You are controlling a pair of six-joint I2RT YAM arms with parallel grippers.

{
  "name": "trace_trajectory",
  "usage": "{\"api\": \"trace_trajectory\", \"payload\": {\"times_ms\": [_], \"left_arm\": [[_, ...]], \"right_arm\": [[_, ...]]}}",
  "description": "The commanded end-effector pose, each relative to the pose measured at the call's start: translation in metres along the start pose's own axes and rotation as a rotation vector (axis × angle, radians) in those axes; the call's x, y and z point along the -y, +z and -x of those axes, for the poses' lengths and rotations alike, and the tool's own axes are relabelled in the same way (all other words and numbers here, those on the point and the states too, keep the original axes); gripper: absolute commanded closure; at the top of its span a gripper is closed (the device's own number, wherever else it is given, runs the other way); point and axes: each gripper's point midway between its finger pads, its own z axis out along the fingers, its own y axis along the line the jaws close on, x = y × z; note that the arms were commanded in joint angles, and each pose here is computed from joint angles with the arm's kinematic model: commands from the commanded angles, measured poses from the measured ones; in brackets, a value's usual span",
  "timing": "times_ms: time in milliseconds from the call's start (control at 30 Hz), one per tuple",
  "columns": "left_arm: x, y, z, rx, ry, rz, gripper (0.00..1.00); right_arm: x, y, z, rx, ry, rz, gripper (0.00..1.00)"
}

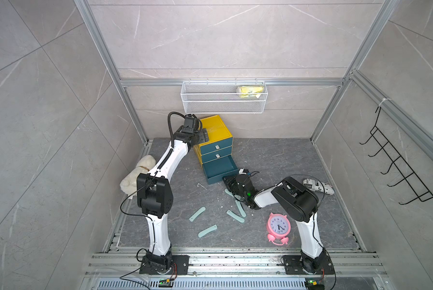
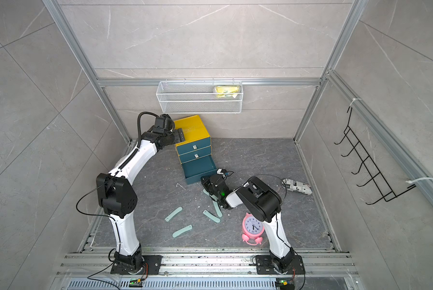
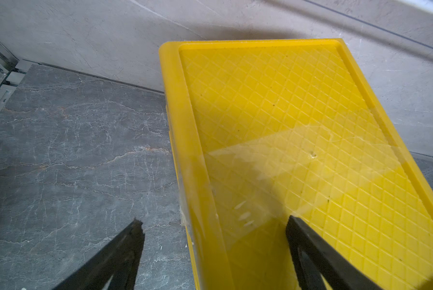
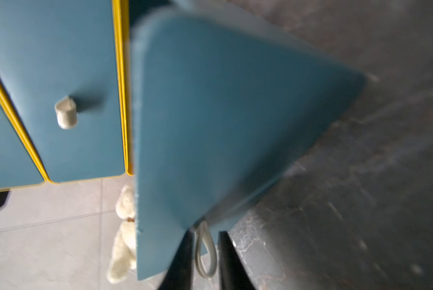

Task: Place the fruit knives into the drawer by color
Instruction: Open the drawer in the storage box.

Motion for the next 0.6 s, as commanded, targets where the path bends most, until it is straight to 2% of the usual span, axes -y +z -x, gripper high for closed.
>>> {"api": "trace_trajectory", "payload": {"times_ms": [0,133,200,400,567], "left_arm": [[-0.015,0.017,-0.051,-0.182,0.029,0.049,0.07],[-0.019,0.013,-0.046,-0.174,0.012,0.059,0.06],[-0.020,0.008,-0.041,-0.161,-0.010,0.051,0.05],[-0.021,-0.012,-0.019,-0.103,-0.046,0.034,0.04],[-0.022,-0.041,0.008,-0.032,-0.082,0.009,0.03]], "right_arm": [[-0.021,-0.006,-0.001,-0.001,-0.002,0.053,0.60],[-0.032,-0.015,0.004,0.019,-0.015,0.079,0.50],[-0.036,-0.022,0.007,0.032,-0.016,0.091,0.42],[-0.045,-0.041,0.009,0.052,-0.031,0.099,0.40],[-0.059,-0.060,0.008,0.054,-0.079,0.111,0.39]]}}
